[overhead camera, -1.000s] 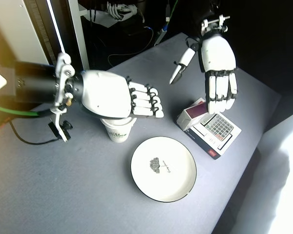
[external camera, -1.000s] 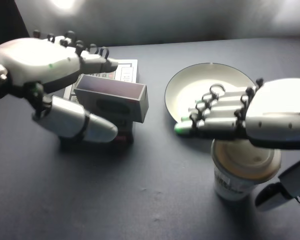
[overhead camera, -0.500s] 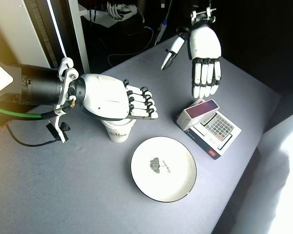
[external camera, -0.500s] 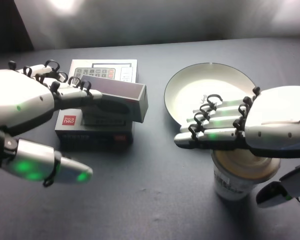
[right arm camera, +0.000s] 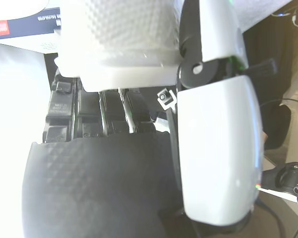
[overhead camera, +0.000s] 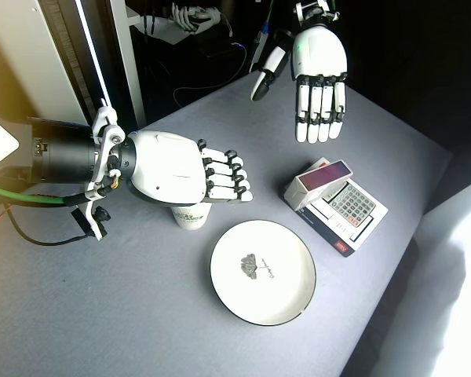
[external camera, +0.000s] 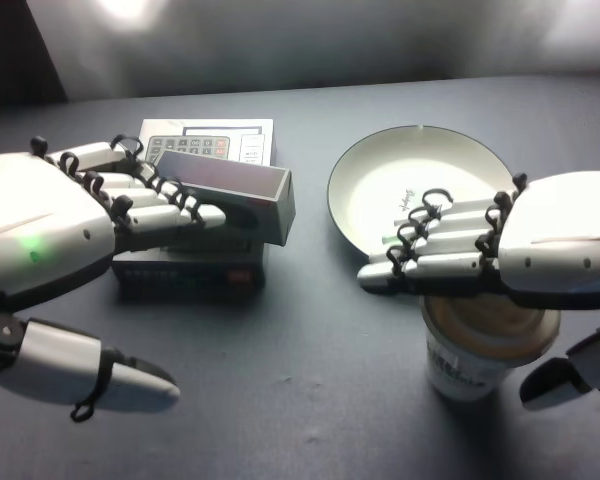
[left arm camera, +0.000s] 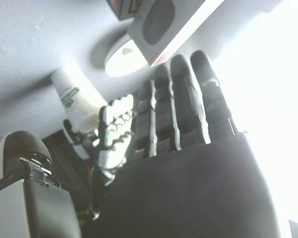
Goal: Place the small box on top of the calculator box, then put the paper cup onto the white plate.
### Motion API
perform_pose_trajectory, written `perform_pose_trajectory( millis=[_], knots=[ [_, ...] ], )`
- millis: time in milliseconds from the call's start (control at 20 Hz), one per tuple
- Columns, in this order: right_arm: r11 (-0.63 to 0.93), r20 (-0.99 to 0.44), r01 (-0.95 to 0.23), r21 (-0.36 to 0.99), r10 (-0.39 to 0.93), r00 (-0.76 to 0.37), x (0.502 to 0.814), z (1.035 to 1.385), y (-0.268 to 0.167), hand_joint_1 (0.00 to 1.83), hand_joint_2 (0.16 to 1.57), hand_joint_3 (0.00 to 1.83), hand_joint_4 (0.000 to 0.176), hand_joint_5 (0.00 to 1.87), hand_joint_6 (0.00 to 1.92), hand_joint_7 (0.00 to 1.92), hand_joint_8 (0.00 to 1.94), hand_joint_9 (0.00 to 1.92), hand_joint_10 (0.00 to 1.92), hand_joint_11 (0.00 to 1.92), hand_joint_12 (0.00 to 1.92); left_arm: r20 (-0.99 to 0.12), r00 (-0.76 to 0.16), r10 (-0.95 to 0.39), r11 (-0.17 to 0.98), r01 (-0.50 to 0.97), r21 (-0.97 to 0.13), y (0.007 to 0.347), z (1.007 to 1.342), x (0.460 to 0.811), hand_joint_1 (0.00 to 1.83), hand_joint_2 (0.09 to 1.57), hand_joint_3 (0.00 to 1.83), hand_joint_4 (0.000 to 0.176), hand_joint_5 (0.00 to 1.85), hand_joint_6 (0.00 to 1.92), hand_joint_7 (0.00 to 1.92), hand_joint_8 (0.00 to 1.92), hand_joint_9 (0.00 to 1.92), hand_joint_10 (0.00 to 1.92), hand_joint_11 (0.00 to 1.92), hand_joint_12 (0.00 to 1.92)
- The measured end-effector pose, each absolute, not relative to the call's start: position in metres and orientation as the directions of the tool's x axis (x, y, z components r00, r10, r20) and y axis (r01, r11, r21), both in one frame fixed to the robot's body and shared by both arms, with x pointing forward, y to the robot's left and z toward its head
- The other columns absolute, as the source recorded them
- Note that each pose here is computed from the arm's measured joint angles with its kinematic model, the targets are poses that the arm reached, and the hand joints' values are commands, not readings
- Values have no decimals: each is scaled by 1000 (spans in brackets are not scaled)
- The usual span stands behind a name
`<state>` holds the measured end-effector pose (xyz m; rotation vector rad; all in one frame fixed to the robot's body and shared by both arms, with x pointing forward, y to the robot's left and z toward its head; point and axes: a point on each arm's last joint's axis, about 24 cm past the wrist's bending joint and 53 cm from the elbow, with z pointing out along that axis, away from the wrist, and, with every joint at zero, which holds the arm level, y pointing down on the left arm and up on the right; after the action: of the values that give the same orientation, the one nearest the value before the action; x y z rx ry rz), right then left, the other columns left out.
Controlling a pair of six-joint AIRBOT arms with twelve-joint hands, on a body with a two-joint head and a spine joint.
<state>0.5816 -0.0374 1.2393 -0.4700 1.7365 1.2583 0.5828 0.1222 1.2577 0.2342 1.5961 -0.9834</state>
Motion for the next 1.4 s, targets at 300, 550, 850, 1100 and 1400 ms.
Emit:
perform_pose_trajectory(
  millis=[300,550,850,1100,1400],
  knots=[
    [404,-835,-734,546,188,-517,583,1234,-42,1148,1001,25,0,0,0,0,0,0,0,1,2,-888,-350,-297,580,673,-459,111,1246,567,262,968,2,0,269,3,337,4,331,6,0,717],
    [395,-834,-737,548,187,-519,583,1234,-41,1117,1002,19,0,0,0,0,0,0,0,36,22,-930,-287,-231,539,758,-368,104,1252,552,252,976,3,0,264,2,329,0,322,0,0,705],
    [397,-835,-738,546,189,-517,585,1234,-43,1128,1002,0,0,0,0,0,0,0,0,0,575,-947,-259,-191,533,783,-321,102,1251,545,288,971,1,0,274,3,355,5,349,6,0,739],
    [396,-835,-738,546,189,-516,587,1234,-45,1189,1016,5,0,0,0,0,0,0,0,0,571,-950,-248,-187,517,798,-310,100,1252,541,257,990,5,0,250,2,324,2,318,2,0,674],
    [395,-833,-736,550,191,-520,587,1233,-45,1243,1004,0,0,0,0,0,0,0,0,0,605,-953,-242,-182,504,810,-301,95,1255,538,272,985,0,0,294,6,366,6,353,7,0,747]
  ],
)
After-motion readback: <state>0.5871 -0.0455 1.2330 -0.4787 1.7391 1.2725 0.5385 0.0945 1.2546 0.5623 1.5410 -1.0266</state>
